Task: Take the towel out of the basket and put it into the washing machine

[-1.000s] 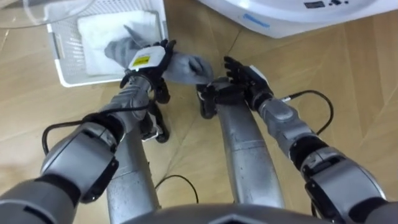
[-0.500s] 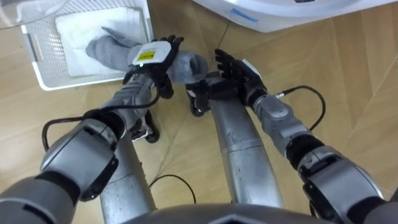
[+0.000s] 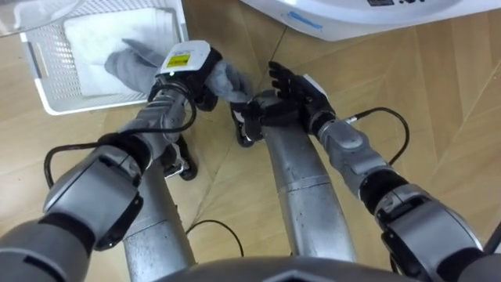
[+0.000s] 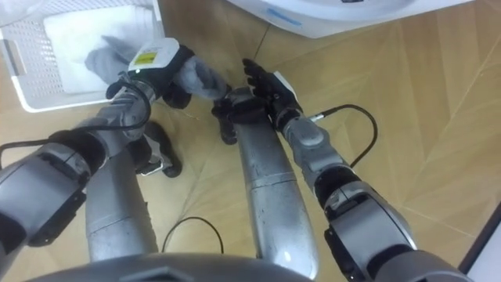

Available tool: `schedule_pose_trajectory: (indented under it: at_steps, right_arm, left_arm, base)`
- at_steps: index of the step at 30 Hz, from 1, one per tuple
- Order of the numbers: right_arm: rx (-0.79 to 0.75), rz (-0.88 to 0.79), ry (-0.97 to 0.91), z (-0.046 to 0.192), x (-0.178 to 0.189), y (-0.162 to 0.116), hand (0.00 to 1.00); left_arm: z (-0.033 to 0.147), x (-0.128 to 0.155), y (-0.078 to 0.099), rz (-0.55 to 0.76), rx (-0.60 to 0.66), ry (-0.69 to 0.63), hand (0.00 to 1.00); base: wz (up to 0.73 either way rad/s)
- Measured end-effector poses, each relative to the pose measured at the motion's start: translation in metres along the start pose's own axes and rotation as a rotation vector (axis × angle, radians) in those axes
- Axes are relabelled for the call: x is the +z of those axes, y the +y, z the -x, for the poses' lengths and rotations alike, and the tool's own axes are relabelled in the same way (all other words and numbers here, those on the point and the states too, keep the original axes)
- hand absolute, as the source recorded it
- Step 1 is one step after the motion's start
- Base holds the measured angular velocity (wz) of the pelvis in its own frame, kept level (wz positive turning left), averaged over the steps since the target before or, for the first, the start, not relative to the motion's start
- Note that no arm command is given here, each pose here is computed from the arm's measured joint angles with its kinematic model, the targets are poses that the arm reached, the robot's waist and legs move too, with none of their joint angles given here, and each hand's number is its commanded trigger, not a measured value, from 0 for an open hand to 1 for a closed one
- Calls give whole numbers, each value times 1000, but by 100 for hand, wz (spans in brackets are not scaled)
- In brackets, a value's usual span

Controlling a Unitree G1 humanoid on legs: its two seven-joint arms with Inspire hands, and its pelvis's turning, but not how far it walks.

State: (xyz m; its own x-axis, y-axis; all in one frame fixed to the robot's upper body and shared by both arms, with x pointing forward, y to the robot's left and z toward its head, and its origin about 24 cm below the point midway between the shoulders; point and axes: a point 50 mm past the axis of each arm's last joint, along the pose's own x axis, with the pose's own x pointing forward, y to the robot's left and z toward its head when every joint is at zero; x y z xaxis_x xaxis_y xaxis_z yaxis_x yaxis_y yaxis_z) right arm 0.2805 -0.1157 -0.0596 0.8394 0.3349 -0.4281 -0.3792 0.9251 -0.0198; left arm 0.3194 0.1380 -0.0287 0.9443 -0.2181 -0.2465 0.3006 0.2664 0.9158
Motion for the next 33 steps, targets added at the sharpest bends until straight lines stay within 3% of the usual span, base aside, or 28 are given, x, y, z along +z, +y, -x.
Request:
schedule_pose_trajectory:
  at_steps: [6,17,25,30,33]
  right_arm:
    - [-13,-36,46,2,-11,2,0]
    - [-64,-85,233,26,-62,-5,0]
    - [-77,-30,303,42,-81,-18,0]
    - [-59,10,328,45,-82,-27,0]
    - [-35,23,326,44,-79,-30,0]
  left_arm:
    - [5,-2,-10,7,-25,9,100]
    - [25,-7,-41,88,-82,40,100]
    - [25,-17,-30,280,35,124,100]
    - [18,-6,-15,359,115,78,100]
    - [17,2,-11,476,143,66,100]
  base:
    - [-1]
    - [-3]
    - [6]
    - [9]
    - [19]
